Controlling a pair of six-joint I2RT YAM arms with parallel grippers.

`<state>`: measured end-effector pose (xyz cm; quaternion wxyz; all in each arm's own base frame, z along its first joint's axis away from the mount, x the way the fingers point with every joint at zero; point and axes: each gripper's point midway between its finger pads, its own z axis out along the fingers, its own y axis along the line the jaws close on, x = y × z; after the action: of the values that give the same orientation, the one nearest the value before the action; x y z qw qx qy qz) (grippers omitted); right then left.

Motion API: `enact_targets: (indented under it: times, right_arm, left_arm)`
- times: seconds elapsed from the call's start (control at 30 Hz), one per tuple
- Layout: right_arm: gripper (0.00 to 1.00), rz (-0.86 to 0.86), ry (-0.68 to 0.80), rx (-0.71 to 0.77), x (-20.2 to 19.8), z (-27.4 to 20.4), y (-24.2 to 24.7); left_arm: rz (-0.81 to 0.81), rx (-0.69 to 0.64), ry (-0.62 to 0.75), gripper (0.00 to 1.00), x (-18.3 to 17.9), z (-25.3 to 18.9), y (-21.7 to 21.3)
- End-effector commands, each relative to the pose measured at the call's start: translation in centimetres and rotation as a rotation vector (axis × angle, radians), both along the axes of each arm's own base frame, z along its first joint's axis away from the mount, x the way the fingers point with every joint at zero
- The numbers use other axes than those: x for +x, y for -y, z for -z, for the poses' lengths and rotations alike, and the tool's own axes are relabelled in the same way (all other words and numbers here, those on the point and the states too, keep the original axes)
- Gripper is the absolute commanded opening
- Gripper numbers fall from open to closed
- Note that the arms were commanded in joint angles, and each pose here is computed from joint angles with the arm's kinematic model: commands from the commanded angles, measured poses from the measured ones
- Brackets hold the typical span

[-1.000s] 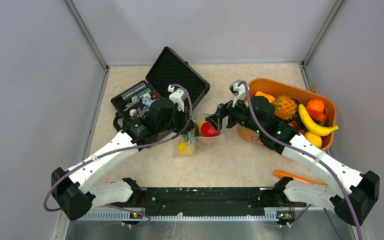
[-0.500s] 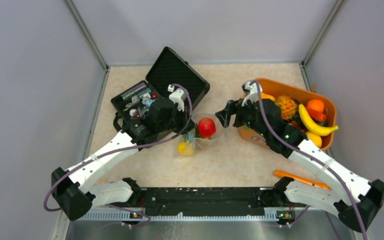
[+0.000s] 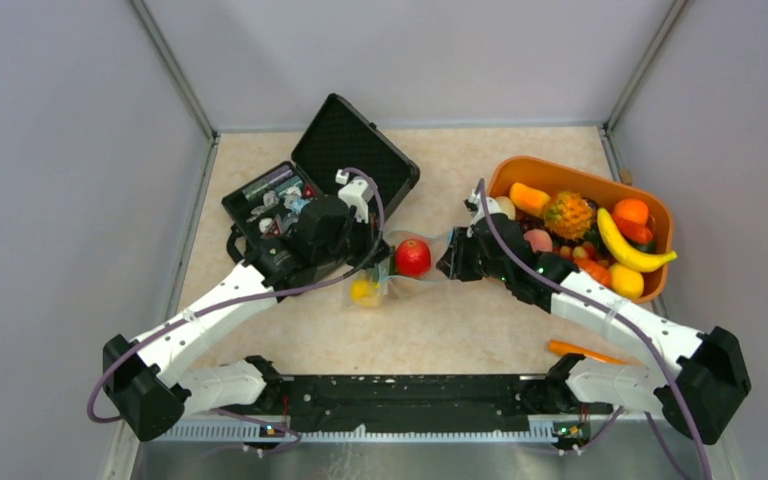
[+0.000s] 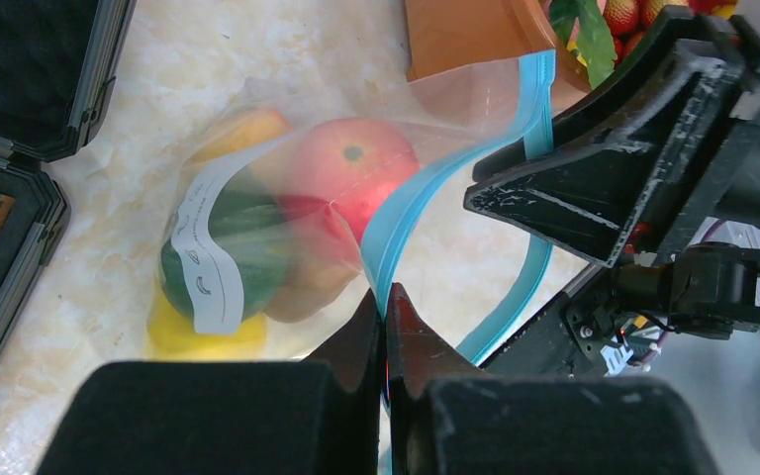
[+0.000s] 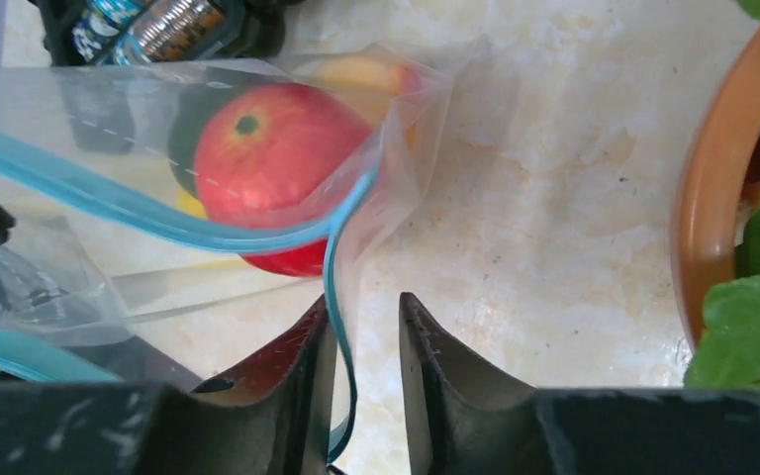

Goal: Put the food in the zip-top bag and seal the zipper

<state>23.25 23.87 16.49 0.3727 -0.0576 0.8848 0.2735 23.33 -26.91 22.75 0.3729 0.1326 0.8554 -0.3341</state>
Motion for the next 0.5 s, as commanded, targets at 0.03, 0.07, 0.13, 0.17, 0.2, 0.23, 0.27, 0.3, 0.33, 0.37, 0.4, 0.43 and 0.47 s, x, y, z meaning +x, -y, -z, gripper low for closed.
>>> enact_targets:
  times: [0.03, 0.07, 0.13, 0.17, 0.2, 0.23, 0.27, 0.3, 0.33, 0.37, 0.4, 0.43, 0.47]
  right_arm:
    - [0.18, -0.02, 0.085, 0.04, 1.4, -4.1, -1.4]
    - [0.08, -0.037, 0.103, 0.052, 1.4, -4.8, -1.7]
    - [0.0, -0.078, 0.138, 0.072, 1.2, -6.6, -2.1]
    - [0.0, -0.099, 0.156, 0.079, 1.2, -7.7, -2.4]
    - [0.0, -0.123, 0.169, 0.088, 1.0, -8.7, -2.6]
    - [0.0, -0.129, 0.188, 0.09, 1.0, -9.8, -2.6]
    - [0.0, -0.118, 0.211, 0.093, 1.2, -10.7, -2.4]
    - [0.0, -0.099, 0.233, 0.093, 1.5, -11.3, -2.1]
    - [0.0, -0.07, 0.255, 0.084, 2.0, -11.5, -1.7]
    - [0.0, -0.069, 0.27, 0.072, 2.3, -11.5, -1.6]
    - [0.0, -0.079, 0.259, 0.044, 2.7, -11.0, -1.8]
    - [0.0, -0.075, 0.243, 0.002, 3.2, -10.8, -1.7]
    - [0.0, -0.055, 0.211, -0.05, 3.8, -10.1, -1.4]
  left_arm:
    - [-0.012, -0.083, 0.084, 0.0, 0.8, -3.7, 0.4]
    - [-0.012, -0.082, 0.086, 0.0, 0.8, -3.8, 0.4]
    - [0.029, -0.089, 0.082, 0.0, -0.1, -5.3, 0.5]
    - [0.063, -0.103, 0.082, 0.0, -1.0, -6.7, 0.5]
    - [0.074, -0.115, 0.084, 0.0, -1.6, -7.9, 0.3]
    - [0.081, -0.124, 0.088, 0.0, -2.1, -9.1, 0.1]
    - [0.092, -0.127, 0.095, 0.0, -2.6, -10.0, -0.2]
    - [0.097, -0.123, 0.099, 0.0, -2.9, -10.4, -0.5]
    - [0.1, -0.114, 0.098, 0.0, -3.2, -10.6, -0.8]
    - [0.098, -0.099, 0.094, 0.0, -3.4, -10.5, -1.1]
    - [0.096, -0.085, 0.089, 0.0, -3.4, -10.2, -1.3]
    - [0.094, -0.07, 0.08, 0.0, -3.4, -9.7, -1.4]
    - [0.088, -0.051, 0.071, 0.0, -3.3, -9.1, -1.6]
